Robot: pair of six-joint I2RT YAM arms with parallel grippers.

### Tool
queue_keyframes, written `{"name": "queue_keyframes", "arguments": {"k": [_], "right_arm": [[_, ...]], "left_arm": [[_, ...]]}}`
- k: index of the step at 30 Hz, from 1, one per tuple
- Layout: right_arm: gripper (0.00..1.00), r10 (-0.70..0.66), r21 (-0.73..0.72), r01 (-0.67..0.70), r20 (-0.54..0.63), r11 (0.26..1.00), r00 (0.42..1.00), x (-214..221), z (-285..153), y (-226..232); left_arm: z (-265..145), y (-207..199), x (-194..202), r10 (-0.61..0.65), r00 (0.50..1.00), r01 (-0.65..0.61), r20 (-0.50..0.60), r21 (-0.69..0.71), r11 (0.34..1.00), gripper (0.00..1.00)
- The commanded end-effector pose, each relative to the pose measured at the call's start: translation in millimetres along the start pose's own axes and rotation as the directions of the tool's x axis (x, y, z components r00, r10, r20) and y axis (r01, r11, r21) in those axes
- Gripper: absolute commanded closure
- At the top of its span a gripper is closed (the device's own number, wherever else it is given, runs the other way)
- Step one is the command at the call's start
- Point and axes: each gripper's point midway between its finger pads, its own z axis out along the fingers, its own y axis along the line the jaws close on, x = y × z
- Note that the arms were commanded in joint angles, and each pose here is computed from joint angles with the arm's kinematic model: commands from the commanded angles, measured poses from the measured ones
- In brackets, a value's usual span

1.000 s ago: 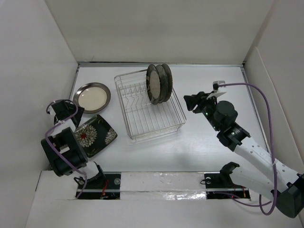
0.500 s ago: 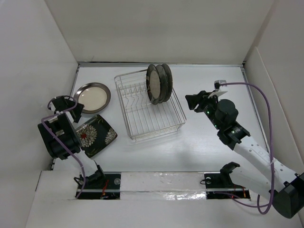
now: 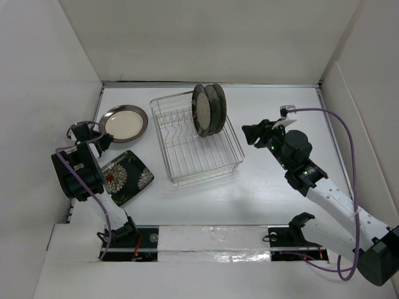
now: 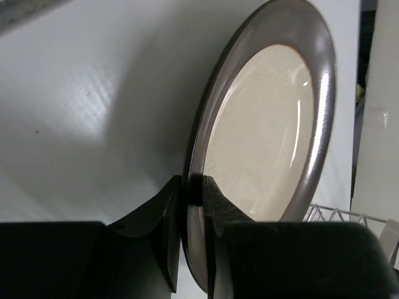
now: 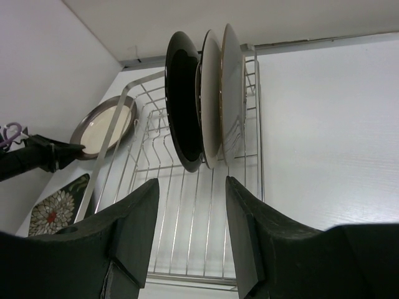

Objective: Load the plates into the dish rack

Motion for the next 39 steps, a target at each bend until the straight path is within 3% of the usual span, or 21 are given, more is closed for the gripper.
{"name": "queue_keyframes", "arguments": {"k": [1,13,19,23,27,33,39], "right_arm": [[0.48,0.01,-0.021,-0.009,0.048,1.0,0.999,-12.3,1.2,5.0],[0.47,0.001,-0.016,-0.001,0.025,1.0,1.0,-1.2,9.6,5.6],[0.47,-0.001,0.024,0.0,0.039,1.0,0.999,-2.5,11.4,-2.1],[0.34,-0.006,-0.008,0.007,0.03,1.0,1.0,-3.5,14.7,5.2],[0.17,0.005,-0.062,-0.003,0.028,0.998,1.0,-10.2,15.8,20.7],[0.12,0.037,-0.115,-0.033,0.037,0.993,0.999,-29.1,14.5,39.0],[0.08,0.067,-0.273,-0.059,0.022,0.96,0.997,-46.8,23.6,83.5]], "left_arm": [[-6.3,-25.9,-15.4,0.025,0.998,-0.029,0.057,0.073,0.997,1.0],[-74.5,-122.4,-54.8,0.066,0.979,-0.131,0.192,0.346,0.929,1.0],[-142.8,-169.3,-85.9,0.053,0.933,-0.212,0.356,0.423,0.881,1.0],[-194.4,-188.1,-101.1,0.014,0.887,-0.246,0.461,0.447,0.86,1.0],[-233.1,-214.0,-96.1,-0.005,0.868,-0.289,0.497,0.513,0.808,1.0],[-283.1,-266.8,-77.5,0.058,0.84,-0.409,0.54,0.56,0.721,1.0],[-314.6,-287.3,-12.0,0.133,0.887,-0.437,0.443,0.709,0.553,1.0]]}}
